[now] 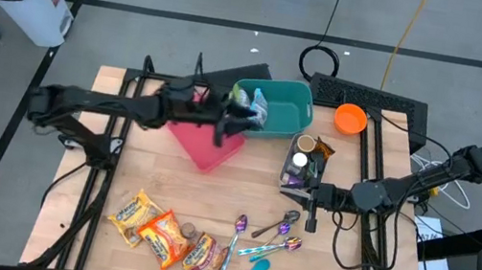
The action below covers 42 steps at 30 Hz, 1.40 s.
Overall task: Pick & Place Food Item
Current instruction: Put the yellow noodle pack into the green bin
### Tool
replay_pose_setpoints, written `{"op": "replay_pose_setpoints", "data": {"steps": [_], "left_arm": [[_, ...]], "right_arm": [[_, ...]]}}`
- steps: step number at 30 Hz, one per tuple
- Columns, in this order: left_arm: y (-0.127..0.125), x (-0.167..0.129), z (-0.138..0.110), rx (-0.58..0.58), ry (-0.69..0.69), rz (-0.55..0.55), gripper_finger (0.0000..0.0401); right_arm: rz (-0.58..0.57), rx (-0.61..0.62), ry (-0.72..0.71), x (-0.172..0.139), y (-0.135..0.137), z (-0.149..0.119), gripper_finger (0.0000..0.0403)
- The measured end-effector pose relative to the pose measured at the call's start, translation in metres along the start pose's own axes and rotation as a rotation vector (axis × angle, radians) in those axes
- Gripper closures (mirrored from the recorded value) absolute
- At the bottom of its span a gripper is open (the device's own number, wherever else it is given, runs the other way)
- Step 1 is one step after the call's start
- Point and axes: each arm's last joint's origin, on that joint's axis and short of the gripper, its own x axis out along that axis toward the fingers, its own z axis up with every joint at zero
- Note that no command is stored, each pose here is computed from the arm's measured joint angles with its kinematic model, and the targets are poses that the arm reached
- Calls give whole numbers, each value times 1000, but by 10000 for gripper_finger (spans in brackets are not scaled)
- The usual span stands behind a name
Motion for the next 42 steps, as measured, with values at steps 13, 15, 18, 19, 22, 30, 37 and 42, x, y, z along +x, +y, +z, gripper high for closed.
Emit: {"op": "replay_pose_setpoints", "data": {"steps": [13,15,18,19,22,30,37,42], "left_arm": [[-71,-53,-44,52,594,-3,189],[-71,-62,-62,21,724,98,189],[-69,-76,-88,-32,845,267,190],[-68,-81,-96,-52,876,312,189],[-68,-101,-116,-125,937,394,189],[-71,-151,-163,-339,1076,492,189],[-69,-184,-175,-467,1148,684,189],[-73,-194,-178,-506,1189,764,189]], "right_arm": [[1,26,5,0,0,-1,353],[1,32,5,0,0,-1,353],[1,32,8,0,0,-1,353],[1,32,8,0,0,-1,353],[2,32,10,0,0,-1,353],[2,40,12,0,0,-1,353],[2,40,11,0,0,-1,353],[2,60,12,0,0,-1,353]]}}
